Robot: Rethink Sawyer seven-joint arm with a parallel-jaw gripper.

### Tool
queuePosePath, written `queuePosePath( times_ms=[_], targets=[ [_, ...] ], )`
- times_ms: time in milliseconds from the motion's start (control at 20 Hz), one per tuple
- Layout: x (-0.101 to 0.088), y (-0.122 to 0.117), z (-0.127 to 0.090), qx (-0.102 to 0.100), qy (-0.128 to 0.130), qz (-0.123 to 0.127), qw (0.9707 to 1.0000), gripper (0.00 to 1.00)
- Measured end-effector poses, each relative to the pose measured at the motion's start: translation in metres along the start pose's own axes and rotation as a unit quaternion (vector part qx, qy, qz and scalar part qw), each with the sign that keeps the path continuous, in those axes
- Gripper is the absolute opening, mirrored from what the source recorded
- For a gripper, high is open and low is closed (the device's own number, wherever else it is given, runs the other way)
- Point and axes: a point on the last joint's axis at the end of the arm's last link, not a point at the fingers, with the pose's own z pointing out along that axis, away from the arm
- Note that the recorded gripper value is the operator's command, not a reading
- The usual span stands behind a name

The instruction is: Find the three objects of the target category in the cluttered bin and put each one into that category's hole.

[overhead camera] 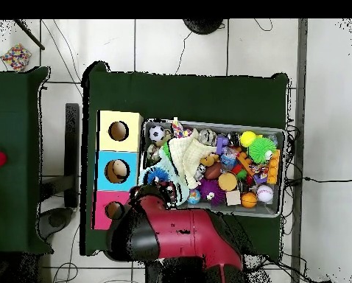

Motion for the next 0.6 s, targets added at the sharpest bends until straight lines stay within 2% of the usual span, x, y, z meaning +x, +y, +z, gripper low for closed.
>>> queuePosePath(
  times_ms=[600],
  targets=[
    [0.0004, -0.0004, -0.0081, 0.006, -0.006, 0.000, 1.0000, 0.00]
  ],
)
